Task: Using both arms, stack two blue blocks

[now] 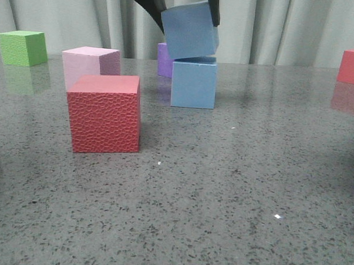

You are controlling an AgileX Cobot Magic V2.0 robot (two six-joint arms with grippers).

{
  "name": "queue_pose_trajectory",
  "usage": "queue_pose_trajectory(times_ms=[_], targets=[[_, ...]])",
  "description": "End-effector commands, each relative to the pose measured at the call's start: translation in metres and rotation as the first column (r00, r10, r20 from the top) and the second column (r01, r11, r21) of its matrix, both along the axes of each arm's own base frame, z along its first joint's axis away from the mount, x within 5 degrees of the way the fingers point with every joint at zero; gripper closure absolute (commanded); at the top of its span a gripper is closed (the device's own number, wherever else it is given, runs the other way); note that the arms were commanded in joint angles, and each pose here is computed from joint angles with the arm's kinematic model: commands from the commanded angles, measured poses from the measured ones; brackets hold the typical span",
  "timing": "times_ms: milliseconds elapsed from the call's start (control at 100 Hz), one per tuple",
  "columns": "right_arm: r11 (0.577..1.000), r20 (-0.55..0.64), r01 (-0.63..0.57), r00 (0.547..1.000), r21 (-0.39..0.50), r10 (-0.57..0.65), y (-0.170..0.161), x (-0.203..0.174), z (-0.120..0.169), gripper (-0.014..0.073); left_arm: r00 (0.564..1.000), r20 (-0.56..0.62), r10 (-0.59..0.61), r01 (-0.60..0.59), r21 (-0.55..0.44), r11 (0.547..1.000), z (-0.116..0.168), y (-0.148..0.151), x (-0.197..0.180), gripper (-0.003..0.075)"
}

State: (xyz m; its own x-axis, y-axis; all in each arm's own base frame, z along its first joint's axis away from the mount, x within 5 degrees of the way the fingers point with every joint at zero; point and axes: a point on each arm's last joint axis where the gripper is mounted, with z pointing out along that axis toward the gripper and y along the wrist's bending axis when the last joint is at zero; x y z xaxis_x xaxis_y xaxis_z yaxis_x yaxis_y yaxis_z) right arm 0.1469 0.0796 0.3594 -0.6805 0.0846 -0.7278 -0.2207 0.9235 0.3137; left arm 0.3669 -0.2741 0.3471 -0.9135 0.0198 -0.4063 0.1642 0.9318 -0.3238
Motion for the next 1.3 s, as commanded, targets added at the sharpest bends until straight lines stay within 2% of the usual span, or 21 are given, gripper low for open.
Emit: queue_pose_trajectory(times_ms=[0, 90, 260, 360, 870, 1290], targets=[[1.000, 0.089, -0.004, 0.996, 0.023, 0.002, -0.001, 0.001, 0.013, 0.0102, 0.997, 0.078, 0.006, 0.000, -0.081, 0.997, 0.032, 0.002, -0.010, 0.0360], [1.000, 0.089, -0.004, 0.996, 0.023, 0.002, -0.001, 0.001, 0.013, 0.0102, 0.996, 0.086, 0.007, 0.000, -0.087, 0.996, 0.032, 0.001, -0.009, 0.0344], [1.000, 0.090, -0.004, 0.996, 0.022, 0.002, -0.001, 0.001, 0.013, 0.0102, 0.996, 0.093, 0.004, 0.005, -0.097, 0.995, 0.033, 0.000, -0.009, 0.0237], [1.000, 0.090, -0.004, 0.996, 0.022, 0.002, -0.001, 0.001, 0.013, 0.0102, 0.996, 0.092, -0.006, 0.015, -0.104, 0.994, 0.033, -0.001, -0.009, 0.0202], [1.000, 0.090, -0.004, 0.996, 0.022, 0.002, -0.001, 0.001, 0.013, 0.0102, 0.997, 0.073, -0.019, 0.025, -0.091, 0.996, 0.039, 0.003, -0.015, 0.0202], [1.000, 0.094, -0.004, 0.996, 0.024, 0.002, -0.001, 0.001, 0.014, 0.0102, 0.986, 0.164, -0.030, 0.050, -0.119, 0.992, 0.078, 0.019, -0.035, 0.0204]])
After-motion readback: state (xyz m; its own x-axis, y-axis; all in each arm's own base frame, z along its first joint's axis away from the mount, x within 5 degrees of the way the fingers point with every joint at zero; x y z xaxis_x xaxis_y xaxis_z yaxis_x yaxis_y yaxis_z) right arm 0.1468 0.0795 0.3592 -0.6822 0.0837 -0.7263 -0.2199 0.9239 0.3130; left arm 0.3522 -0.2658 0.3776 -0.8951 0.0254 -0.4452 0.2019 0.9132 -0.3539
